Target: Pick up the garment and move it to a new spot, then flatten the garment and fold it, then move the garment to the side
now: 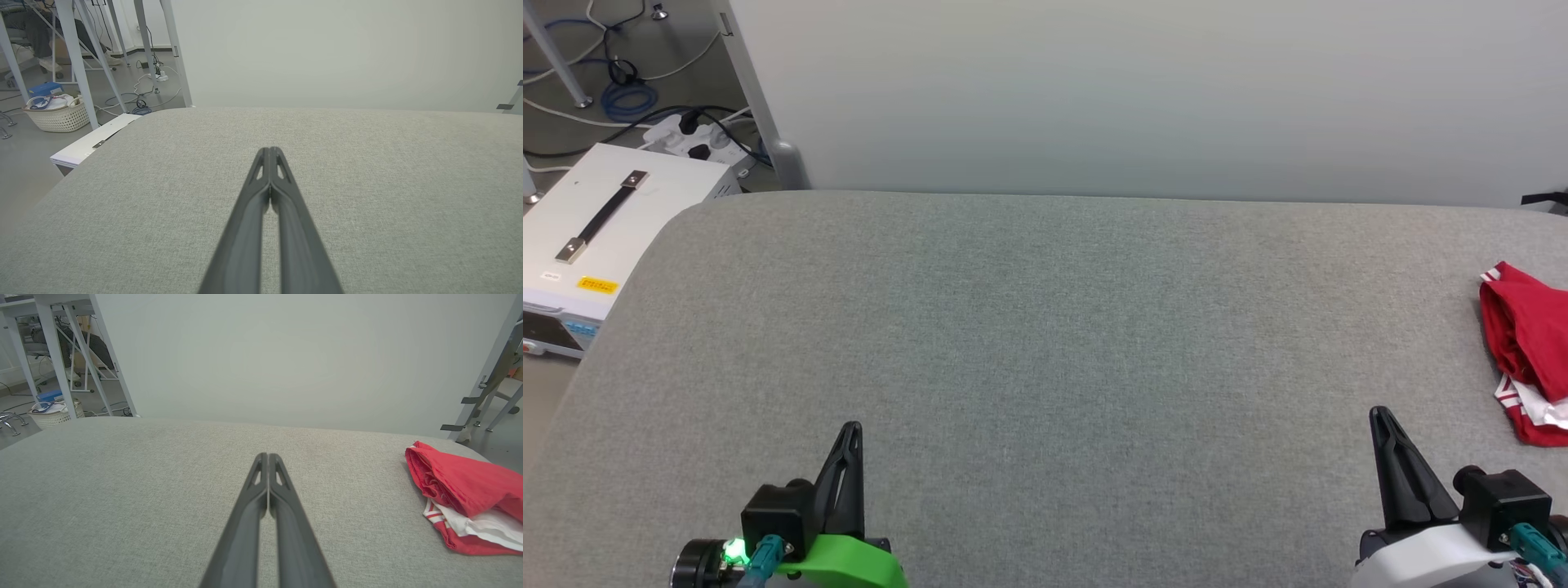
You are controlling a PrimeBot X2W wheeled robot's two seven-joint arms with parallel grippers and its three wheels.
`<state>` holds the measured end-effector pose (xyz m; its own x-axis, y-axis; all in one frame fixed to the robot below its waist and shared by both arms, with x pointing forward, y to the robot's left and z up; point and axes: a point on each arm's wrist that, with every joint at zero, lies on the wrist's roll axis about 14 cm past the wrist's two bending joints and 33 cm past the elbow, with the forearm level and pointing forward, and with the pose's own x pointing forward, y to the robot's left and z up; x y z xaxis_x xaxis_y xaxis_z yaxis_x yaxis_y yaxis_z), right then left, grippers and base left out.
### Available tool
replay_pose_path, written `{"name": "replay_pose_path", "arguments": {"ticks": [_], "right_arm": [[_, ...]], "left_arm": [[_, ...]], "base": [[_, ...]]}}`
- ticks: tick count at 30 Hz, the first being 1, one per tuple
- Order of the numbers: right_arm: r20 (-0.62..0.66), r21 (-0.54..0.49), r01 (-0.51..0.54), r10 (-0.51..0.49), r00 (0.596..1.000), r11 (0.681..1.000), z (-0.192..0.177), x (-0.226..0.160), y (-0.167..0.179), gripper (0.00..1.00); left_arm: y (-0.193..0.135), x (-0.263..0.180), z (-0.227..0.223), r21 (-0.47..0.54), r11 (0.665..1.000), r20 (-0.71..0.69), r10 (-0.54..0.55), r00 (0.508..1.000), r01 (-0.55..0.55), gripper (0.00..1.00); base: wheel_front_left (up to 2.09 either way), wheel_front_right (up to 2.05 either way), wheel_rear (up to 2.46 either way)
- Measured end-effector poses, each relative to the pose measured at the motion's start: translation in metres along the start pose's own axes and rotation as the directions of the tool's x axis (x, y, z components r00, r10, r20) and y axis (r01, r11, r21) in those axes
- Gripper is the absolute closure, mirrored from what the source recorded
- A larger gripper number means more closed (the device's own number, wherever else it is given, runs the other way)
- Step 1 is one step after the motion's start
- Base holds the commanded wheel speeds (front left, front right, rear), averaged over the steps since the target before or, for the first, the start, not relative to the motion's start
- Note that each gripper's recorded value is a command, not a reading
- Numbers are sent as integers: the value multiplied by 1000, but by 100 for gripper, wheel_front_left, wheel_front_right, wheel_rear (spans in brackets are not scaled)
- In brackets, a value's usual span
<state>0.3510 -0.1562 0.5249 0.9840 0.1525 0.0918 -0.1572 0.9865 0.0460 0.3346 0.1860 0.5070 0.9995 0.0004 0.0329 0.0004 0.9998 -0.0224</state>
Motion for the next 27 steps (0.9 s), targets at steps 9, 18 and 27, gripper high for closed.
{"name": "replay_pose_path", "arguments": {"ticks": [9,18,27], "right_arm": [[-14,-8,2,-2,1000,1000,-1,1,-1,100],[-25,-17,4,-4,1000,1000,-1,4,-1,100],[-39,-24,6,-7,999,1000,-2,4,-2,100]], "left_arm": [[-1,4,1,11,1000,-6,0,1000,0,100],[-2,8,3,21,1000,-12,-5,1000,6,100],[-3,11,3,30,1000,-21,-7,1000,7,100]], "base": [[0,0,0],[0,0,0],[0,0,0]]}}
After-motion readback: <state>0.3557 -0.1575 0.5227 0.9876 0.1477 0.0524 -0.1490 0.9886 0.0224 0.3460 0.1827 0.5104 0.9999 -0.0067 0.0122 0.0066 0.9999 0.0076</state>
